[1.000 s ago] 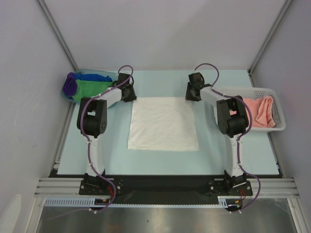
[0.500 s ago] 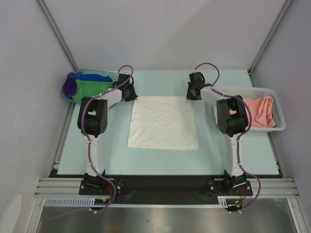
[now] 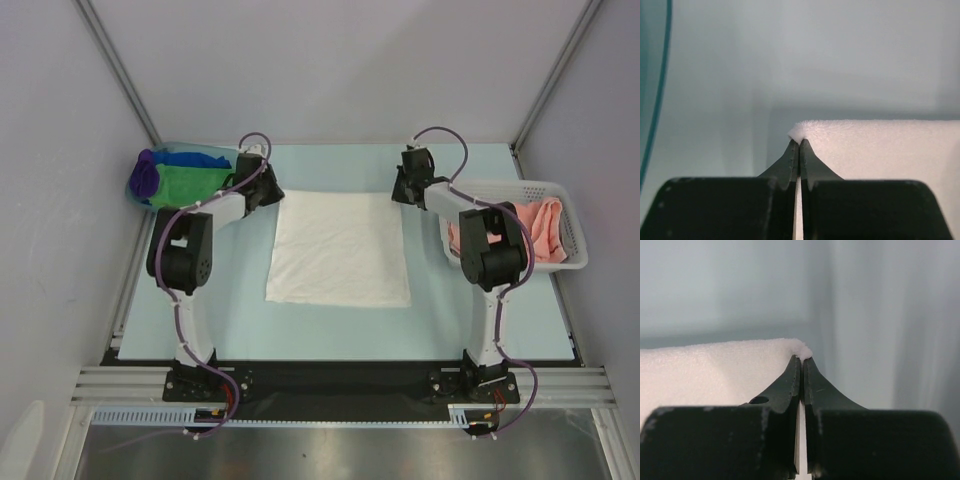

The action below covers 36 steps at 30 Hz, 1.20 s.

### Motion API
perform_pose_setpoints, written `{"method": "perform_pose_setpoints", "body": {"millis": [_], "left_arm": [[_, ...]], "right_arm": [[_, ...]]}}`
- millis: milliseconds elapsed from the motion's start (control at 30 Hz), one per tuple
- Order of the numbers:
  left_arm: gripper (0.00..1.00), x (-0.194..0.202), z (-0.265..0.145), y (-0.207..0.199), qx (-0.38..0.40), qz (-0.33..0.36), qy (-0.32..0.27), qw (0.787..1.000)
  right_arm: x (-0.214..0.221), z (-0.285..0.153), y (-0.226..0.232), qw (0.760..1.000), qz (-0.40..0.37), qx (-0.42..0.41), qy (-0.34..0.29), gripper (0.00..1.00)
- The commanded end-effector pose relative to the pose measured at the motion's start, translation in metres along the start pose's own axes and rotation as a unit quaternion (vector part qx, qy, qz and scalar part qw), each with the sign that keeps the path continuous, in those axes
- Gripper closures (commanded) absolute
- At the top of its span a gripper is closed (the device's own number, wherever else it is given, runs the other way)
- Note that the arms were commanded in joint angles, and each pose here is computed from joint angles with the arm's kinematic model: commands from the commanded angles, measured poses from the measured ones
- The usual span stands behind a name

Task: Fold and stack the towels
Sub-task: Fold the towel

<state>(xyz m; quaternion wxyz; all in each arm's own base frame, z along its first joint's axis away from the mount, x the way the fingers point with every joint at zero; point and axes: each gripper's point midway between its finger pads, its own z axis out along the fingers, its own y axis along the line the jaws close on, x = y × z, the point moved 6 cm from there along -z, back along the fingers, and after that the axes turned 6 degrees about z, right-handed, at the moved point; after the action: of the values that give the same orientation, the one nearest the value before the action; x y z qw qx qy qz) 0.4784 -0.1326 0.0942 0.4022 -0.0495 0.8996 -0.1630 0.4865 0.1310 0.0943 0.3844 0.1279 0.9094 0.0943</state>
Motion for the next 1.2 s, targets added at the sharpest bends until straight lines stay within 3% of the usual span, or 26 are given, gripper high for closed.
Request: {"method": "perform_pose_setpoints", "body": {"millis": [0,400,800,1000,1167], "left_arm": [[1.0,-0.039,-0.03,-0.021,0.043,0.007,-0.08,0.996],[1.0,-0.01,-0.068,-0.024,0.07,-0.007,-0.098,0.993],[1.0,0.048,-0.117,-0.018,0.067,-0.009,-0.117,0.991],[1.0,0.047,-0.125,-0.017,0.066,0.0,-0.119,0.991],[1.0,0.019,-0.105,-0.025,0.058,0.008,-0.124,0.991]], "right_arm": [[-0.039,-0.032,0.012,0.996,0.013,-0.037,-0.079,1.0],[-0.018,-0.076,0.007,0.992,0.039,-0.073,-0.099,1.0],[0.046,-0.127,0.007,0.991,0.029,-0.095,-0.091,0.98],[0.027,-0.137,0.01,0.989,0.015,-0.087,-0.116,0.97],[-0.003,-0.12,0.018,0.987,0.005,-0.079,-0.137,0.99]]}}
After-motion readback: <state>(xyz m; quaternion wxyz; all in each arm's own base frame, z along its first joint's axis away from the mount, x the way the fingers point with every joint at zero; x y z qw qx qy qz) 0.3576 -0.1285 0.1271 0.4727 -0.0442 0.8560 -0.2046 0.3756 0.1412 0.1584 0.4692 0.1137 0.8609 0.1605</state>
